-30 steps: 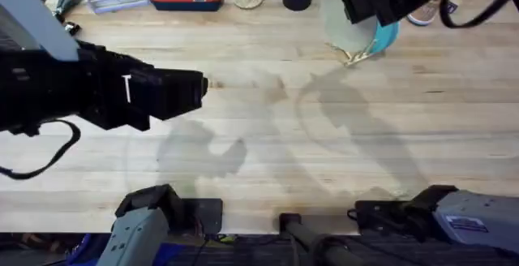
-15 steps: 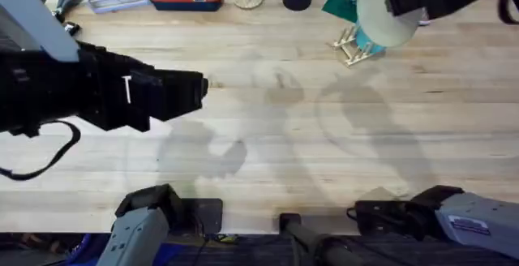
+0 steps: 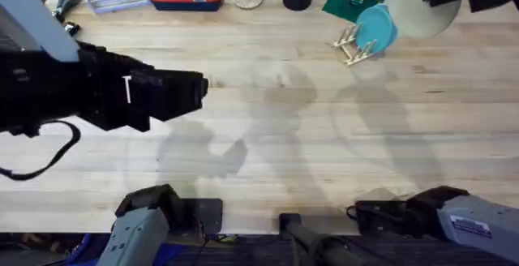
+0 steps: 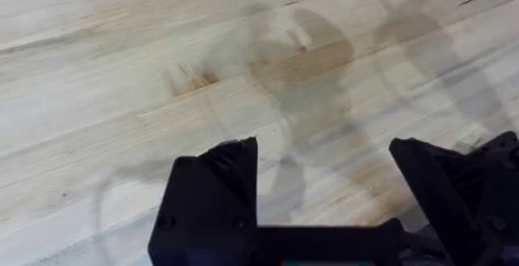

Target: Pick up the plates from the table one by one and place each into a slot on the dish rack.

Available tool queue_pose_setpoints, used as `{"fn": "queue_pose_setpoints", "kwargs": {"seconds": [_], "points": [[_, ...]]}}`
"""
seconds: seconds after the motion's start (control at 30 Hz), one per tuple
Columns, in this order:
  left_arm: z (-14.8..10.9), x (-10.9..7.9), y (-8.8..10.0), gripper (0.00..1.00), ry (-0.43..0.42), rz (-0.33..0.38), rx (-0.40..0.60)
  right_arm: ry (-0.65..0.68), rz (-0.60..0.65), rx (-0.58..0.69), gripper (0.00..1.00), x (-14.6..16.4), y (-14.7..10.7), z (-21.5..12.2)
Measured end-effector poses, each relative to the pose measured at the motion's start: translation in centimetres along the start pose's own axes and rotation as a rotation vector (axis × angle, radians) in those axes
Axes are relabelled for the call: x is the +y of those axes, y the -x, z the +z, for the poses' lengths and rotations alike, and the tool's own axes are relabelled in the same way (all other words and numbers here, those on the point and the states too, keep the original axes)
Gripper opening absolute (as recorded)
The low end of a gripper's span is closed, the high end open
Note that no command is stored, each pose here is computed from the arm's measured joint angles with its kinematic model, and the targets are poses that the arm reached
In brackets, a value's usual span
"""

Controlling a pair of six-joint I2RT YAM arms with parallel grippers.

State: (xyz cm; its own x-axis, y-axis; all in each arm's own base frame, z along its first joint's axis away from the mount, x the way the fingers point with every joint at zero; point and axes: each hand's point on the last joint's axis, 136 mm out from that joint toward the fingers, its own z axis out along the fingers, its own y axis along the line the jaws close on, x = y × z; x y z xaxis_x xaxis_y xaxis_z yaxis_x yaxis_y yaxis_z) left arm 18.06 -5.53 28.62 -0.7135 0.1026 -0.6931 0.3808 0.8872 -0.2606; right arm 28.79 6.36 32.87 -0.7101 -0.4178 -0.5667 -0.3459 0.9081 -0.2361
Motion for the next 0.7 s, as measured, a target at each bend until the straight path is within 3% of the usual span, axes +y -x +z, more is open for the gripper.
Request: {"fn": "queue_pose_setpoints", "kwargs": {"seconds": [0.7], "points": [[0.0, 0.0, 0.0, 0.994, 0.0, 0.0, 0.0, -0.056, 0.014, -0.031, 0.032, -2.9, 0.5, 0.2]]}}
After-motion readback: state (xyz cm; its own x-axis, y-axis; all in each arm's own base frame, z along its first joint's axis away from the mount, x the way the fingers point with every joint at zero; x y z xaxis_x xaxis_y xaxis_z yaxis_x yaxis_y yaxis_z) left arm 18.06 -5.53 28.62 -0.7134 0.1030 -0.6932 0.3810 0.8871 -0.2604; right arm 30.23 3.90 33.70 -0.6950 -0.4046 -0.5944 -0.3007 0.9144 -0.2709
